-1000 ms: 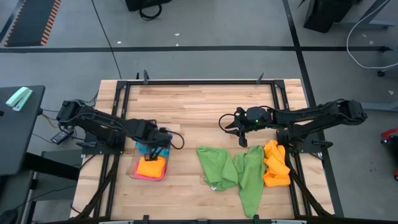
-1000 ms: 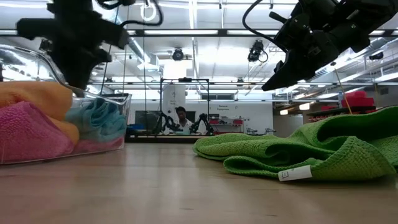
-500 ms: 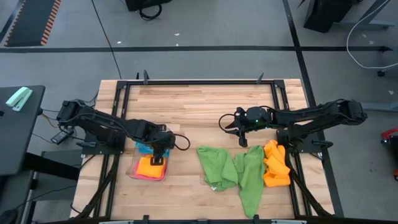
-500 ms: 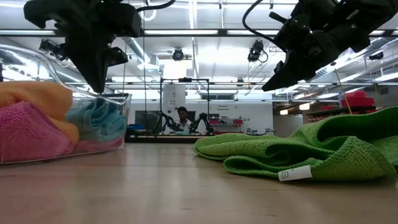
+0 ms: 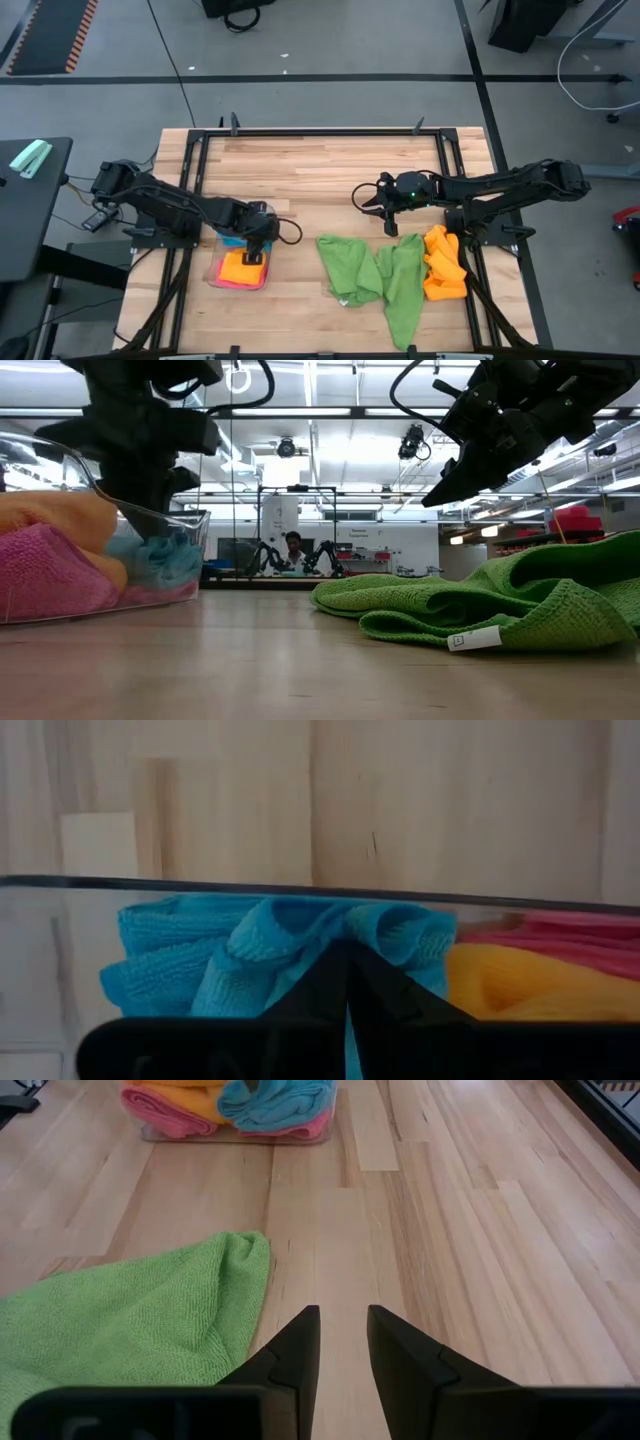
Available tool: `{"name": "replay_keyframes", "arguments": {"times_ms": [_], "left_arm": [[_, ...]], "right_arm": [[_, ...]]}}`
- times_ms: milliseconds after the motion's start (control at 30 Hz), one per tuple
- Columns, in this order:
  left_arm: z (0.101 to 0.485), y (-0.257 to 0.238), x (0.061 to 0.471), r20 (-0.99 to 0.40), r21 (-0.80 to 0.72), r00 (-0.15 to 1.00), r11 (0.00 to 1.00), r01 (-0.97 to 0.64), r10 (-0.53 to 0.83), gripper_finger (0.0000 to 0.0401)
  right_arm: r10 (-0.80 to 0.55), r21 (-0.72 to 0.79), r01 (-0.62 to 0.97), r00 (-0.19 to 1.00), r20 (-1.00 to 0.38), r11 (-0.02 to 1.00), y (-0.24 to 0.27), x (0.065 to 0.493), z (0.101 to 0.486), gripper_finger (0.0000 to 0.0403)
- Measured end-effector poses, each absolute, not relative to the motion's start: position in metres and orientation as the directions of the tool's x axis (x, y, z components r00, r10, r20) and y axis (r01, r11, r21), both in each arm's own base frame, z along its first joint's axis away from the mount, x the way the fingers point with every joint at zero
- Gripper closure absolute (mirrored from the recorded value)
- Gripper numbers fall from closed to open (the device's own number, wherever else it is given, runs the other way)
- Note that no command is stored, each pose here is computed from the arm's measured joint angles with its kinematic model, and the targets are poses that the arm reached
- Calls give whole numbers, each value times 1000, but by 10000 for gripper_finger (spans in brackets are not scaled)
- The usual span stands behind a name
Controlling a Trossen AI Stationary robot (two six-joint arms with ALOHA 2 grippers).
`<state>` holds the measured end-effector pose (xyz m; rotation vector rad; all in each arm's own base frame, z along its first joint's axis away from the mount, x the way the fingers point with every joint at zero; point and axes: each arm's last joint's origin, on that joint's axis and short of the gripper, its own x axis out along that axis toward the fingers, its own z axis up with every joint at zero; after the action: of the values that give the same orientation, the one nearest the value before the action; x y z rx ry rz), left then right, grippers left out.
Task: Fold microfiber towels
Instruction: Adjust the blue microfiber cloth, then fold the left green microfiber cloth
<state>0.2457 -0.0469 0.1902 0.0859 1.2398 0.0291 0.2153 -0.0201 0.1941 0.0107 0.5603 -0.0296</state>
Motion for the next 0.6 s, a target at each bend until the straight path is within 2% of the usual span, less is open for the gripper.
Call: {"name": "replay_keyframes", "arguments": {"times_ms": [200,333,433,600], "left_arm": [[219,-47,248,-960,93,269,995,32,81,389],[236,-49,255,-950,89,304,996,29,76,387],[246,-50,263,-921,119,380,991,64,86,379],[258,-49,285,-776,265,610,961,84,161,373]], "right_arm": [[-26,3,32,847,-531,999,-20,215,194,307],[-24,-6,24,848,-530,1000,-20,215,194,307],[-23,-1,26,861,-508,1000,-20,217,197,307],[-22,-12,18,856,-516,1000,-20,216,196,307]]}}
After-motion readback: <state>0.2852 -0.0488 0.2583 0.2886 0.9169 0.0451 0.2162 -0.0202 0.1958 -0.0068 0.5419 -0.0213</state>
